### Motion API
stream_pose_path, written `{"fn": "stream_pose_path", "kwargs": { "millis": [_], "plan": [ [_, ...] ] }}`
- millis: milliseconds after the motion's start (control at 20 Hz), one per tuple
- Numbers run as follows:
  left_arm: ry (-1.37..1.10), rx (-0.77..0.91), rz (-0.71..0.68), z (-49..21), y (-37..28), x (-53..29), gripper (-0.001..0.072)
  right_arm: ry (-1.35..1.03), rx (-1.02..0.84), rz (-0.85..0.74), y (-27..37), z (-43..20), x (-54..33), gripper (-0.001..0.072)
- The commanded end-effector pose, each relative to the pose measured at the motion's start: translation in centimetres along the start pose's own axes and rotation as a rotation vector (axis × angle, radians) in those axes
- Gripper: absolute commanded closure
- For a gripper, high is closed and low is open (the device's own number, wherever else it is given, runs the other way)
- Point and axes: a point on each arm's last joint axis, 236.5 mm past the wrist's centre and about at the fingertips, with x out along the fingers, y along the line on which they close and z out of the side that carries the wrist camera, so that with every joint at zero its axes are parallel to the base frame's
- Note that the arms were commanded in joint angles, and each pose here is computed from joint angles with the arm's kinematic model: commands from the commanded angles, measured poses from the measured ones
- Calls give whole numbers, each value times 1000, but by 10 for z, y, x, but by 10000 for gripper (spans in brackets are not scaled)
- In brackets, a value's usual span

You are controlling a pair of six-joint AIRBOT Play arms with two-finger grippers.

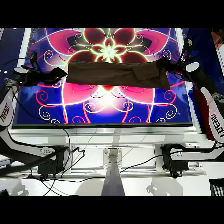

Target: Fold the clothes and pants, and hang the long-sleeved shirts on hangers.

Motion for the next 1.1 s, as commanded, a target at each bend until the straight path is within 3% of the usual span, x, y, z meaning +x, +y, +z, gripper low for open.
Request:
{"fn": "stream_pose_path", "kwargs": {
  "millis": [0, 150, 200, 250, 350, 400, 450, 650, 800, 1050],
  "plan": [
    [71, 42, -51, -14, -16, 24, 71, 119, -10, 48, 10, -28, -1, 184],
    [66, 104, -43, -12, -36, 50, 97, 139, -29, 64, 21, -35, 0, 211],
    [55, 128, -41, -9, -44, 54, 204, 134, -40, 68, 26, -35, 2, 213],
    [47, 152, -43, -6, -53, 57, 400, 135, -53, 75, 33, -36, 3, 277],
    [55, 192, -73, -1, -71, 53, 690, 155, -87, 105, 55, -46, 6, 494],
    [73, 222, -87, -1, -79, 46, 695, 166, -108, 122, 67, -52, 8, 640],
    [93, 269, -89, -1, -86, 34, 695, 177, -134, 143, 83, -58, 9, 702],
    [163, 464, -6, -11, -97, -34, 695, 179, -244, 242, 155, -68, 7, 703],
    [172, 557, -35, -27, -134, -101, 694, 185, -248, 318, 214, -77, 4, 703],
    [-20, 694, -40, -29, -194, -191, 694, 278, -254, 477, 329, -143, 0, 703]
  ]
}}
